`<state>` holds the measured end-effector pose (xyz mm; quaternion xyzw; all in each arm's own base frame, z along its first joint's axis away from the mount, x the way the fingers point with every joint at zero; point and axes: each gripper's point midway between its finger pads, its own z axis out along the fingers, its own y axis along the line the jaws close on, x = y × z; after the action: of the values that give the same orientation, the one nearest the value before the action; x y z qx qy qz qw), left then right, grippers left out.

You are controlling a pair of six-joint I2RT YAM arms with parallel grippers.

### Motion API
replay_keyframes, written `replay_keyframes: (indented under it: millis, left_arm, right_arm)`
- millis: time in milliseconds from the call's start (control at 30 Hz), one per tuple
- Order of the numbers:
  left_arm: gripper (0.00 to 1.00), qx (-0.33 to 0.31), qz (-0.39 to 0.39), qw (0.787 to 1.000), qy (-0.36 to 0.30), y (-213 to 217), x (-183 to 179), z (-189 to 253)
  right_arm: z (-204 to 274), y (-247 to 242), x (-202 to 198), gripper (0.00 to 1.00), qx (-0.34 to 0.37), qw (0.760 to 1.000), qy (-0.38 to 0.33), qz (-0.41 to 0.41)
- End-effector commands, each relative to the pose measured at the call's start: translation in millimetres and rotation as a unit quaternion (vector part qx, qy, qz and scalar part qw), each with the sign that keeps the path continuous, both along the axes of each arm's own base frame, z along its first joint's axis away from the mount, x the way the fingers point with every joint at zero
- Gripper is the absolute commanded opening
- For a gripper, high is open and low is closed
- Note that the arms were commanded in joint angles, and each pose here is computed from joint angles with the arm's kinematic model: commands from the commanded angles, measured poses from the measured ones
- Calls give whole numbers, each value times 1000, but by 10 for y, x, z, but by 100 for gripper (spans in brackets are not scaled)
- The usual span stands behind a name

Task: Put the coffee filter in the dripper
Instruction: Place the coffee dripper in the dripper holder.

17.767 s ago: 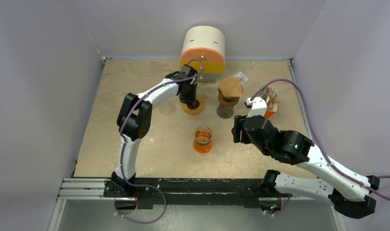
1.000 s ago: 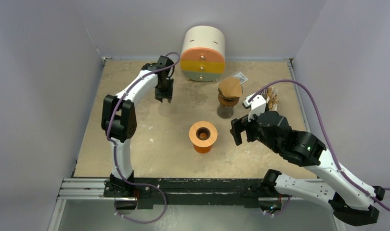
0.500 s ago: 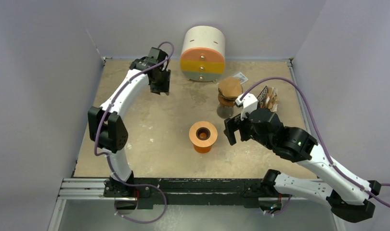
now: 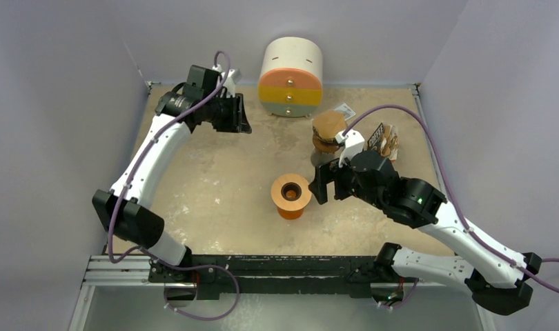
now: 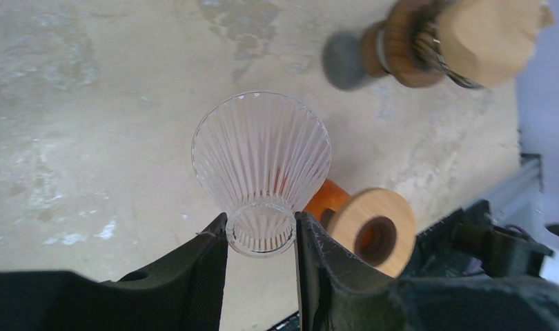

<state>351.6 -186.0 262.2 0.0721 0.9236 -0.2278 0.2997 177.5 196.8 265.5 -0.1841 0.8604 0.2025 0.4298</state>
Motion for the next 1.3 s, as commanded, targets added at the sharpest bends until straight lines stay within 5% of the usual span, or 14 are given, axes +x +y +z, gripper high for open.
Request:
replay_keyframes:
  millis: [0,467,1267]
  left_arm:
    - [0,-104,-66,992,-27,-281,-311,428]
    - [0,-311,-182,933,-24,-641,-1053,1008]
    - [0,-442,-257,859,-14,-667,-1618,1504]
  right_arm:
    - [269,175,11,93,86,996,4,-13]
    - [475,508,20,88,264,963,37,-38]
    - [943,393,-118,78,409,912,-35,-5]
